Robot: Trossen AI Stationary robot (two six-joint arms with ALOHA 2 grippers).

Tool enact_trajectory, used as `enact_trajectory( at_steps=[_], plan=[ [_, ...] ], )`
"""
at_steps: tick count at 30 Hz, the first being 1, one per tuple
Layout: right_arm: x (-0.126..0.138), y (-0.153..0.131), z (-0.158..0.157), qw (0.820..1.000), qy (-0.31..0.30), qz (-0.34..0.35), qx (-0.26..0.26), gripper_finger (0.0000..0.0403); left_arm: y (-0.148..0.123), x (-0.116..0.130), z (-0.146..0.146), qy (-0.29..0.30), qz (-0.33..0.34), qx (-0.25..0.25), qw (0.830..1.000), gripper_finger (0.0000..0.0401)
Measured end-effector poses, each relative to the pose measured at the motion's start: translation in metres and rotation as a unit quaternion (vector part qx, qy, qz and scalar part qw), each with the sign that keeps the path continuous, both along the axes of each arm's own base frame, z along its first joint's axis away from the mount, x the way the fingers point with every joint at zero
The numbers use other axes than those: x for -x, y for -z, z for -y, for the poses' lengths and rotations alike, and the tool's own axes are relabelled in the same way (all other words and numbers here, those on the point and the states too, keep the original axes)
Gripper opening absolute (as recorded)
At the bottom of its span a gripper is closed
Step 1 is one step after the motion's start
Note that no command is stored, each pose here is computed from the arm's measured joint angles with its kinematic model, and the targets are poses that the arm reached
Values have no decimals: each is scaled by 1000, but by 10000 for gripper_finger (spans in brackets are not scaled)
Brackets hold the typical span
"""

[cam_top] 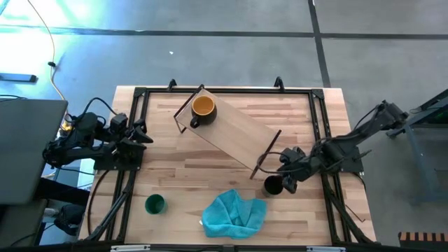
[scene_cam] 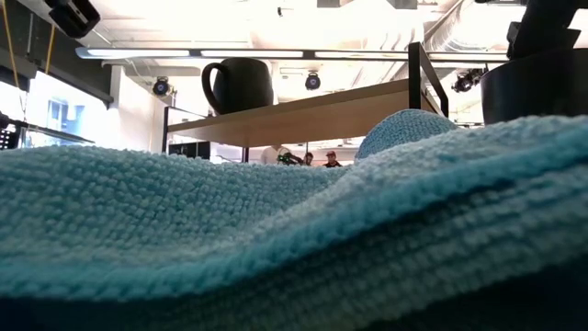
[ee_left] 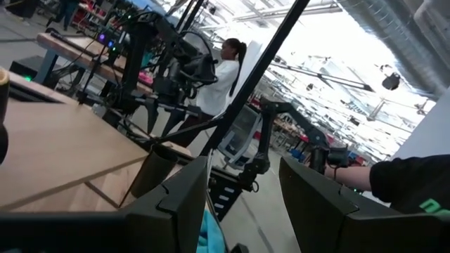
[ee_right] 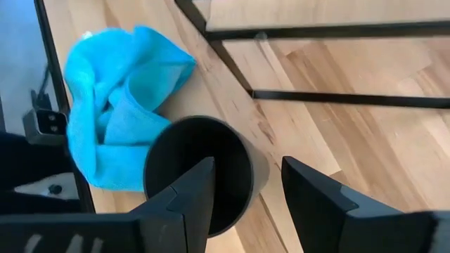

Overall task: Stack small to large cups/mugs on shelf
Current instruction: Put the black cup on the shelf

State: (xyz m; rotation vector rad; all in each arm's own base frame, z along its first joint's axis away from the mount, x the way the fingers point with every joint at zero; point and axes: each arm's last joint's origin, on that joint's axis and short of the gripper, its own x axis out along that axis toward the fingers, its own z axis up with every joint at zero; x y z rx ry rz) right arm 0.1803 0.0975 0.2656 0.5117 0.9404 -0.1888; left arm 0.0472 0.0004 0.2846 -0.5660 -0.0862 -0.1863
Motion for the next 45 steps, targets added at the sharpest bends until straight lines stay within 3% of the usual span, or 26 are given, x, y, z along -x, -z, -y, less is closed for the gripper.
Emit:
enact_trajectory(
  at_steps=[30, 45],
  plan=[
    [-13, 20, -3, 997, -35, -70, 14, 158, 2, 0, 0, 0, -8, 1, 1000, 166],
    [-14, 21, -2, 997, -29, -69, 21, 158, 1, 0, 0, 0, -8, 1, 1000, 166]
  ],
)
